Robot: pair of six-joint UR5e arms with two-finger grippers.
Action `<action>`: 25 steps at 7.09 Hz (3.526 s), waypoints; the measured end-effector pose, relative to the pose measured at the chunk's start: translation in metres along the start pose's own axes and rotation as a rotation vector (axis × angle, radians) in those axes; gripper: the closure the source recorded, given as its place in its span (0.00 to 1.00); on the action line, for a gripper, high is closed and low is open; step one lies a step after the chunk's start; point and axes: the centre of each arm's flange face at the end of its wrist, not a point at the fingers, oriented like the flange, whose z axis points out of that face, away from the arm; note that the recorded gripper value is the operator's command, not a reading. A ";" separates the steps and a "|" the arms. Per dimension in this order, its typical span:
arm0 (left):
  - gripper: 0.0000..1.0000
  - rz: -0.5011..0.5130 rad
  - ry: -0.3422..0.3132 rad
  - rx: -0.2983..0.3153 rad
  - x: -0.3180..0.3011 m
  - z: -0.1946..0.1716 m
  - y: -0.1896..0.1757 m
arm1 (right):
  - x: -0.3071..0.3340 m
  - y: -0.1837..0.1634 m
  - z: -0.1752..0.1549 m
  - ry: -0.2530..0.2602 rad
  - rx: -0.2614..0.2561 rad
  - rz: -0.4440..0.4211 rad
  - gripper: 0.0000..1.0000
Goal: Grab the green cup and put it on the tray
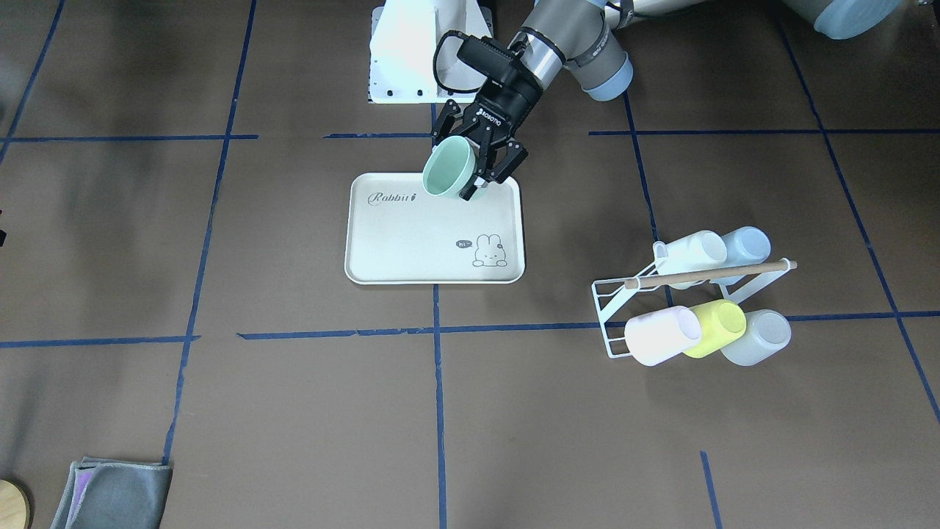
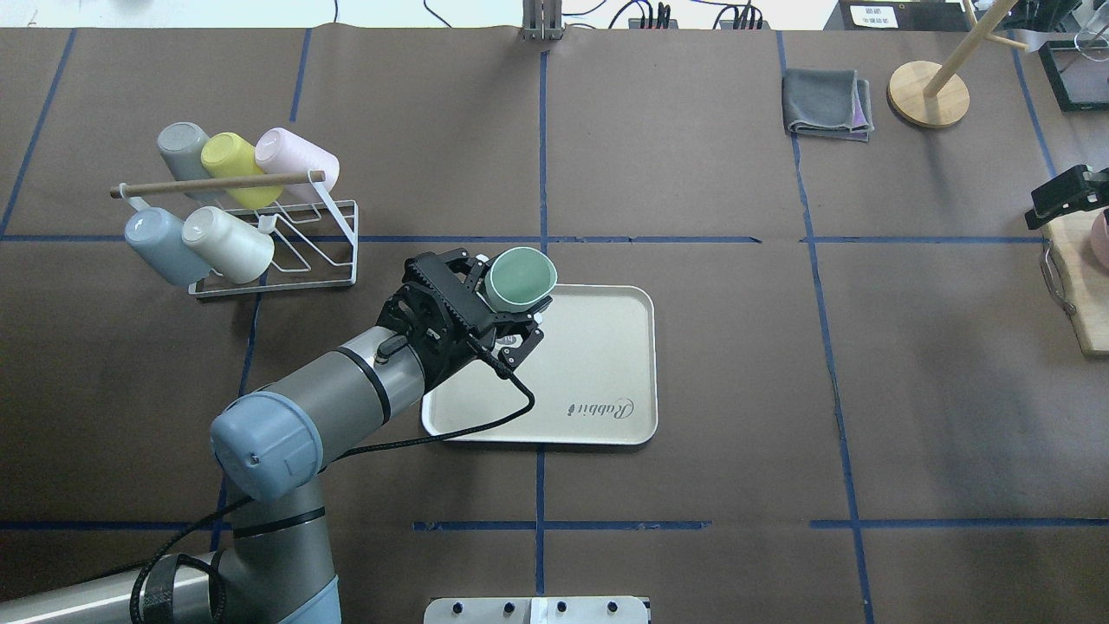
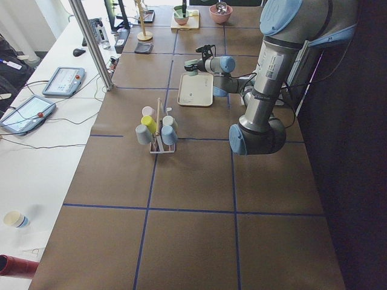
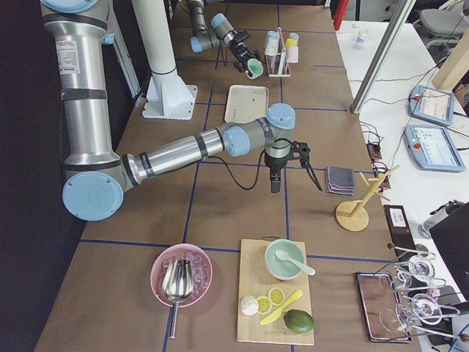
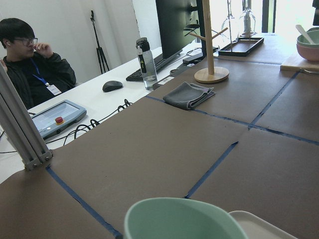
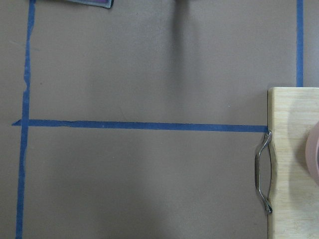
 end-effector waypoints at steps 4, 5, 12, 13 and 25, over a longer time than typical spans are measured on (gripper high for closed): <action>0.69 -0.185 0.058 0.102 0.007 0.040 0.051 | 0.000 0.000 0.000 0.000 -0.001 0.001 0.00; 0.68 -0.226 0.071 0.112 0.009 0.045 0.061 | 0.000 0.000 0.000 0.001 0.000 0.001 0.00; 0.51 -0.259 0.068 0.072 0.021 0.064 0.091 | 0.004 0.000 0.004 0.005 -0.007 0.007 0.00; 0.43 -0.259 0.066 0.072 0.022 0.067 0.090 | 0.004 0.000 0.004 0.005 -0.007 0.007 0.00; 0.02 -0.255 0.063 0.070 0.023 0.069 0.091 | 0.004 -0.001 0.004 0.005 -0.008 0.007 0.00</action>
